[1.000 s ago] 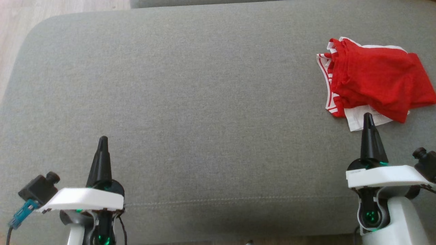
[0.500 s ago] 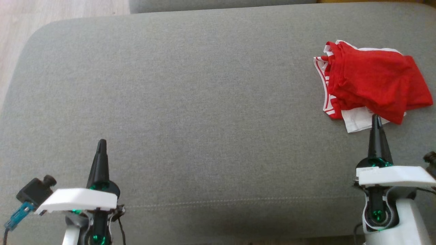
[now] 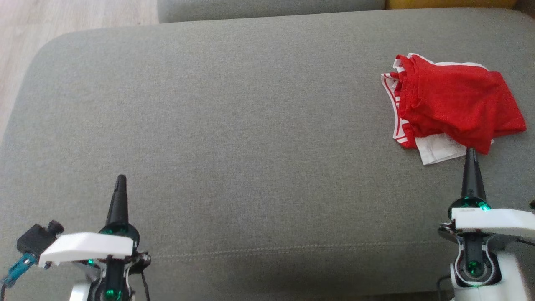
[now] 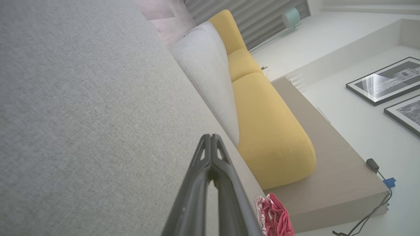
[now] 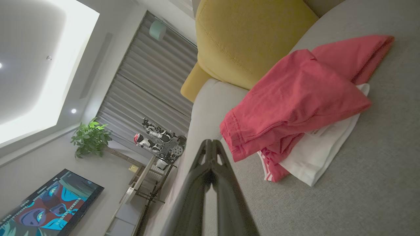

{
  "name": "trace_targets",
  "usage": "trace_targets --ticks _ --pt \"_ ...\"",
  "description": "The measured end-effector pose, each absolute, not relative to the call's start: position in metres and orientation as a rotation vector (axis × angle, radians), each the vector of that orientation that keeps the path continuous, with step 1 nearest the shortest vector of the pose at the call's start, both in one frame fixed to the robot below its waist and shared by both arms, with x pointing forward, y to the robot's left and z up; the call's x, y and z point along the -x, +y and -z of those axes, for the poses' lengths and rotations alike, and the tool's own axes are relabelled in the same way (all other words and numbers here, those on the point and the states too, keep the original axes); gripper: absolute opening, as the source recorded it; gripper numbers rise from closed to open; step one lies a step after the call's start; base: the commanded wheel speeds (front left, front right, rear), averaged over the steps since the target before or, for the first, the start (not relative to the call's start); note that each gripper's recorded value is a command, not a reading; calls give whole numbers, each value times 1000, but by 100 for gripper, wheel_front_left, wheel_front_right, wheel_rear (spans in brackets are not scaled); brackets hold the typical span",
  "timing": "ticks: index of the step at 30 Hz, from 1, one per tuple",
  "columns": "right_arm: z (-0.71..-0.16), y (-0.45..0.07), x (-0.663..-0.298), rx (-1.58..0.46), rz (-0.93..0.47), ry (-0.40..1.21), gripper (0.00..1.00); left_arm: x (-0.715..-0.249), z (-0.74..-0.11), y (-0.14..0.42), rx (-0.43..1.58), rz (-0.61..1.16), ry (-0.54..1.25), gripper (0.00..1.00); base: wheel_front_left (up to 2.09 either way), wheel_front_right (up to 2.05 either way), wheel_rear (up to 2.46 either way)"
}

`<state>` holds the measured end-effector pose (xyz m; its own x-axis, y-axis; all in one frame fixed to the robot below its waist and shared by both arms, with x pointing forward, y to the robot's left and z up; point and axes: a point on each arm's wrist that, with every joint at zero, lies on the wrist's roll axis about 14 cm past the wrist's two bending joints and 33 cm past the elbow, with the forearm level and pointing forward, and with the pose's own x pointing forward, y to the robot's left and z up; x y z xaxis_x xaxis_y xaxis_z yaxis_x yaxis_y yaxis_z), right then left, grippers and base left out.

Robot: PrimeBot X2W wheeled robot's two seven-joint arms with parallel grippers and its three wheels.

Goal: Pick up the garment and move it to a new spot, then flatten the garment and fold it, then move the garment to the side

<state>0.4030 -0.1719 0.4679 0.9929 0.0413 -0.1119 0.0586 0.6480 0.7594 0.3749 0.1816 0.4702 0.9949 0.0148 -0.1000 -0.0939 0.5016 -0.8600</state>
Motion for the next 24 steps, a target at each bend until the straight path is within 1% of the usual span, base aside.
trace_targets --ticks 24 --pt "-476 -187 -395 -1181 55 97 0 -373 -469 184 1281 -74 103 0 0 0 0"
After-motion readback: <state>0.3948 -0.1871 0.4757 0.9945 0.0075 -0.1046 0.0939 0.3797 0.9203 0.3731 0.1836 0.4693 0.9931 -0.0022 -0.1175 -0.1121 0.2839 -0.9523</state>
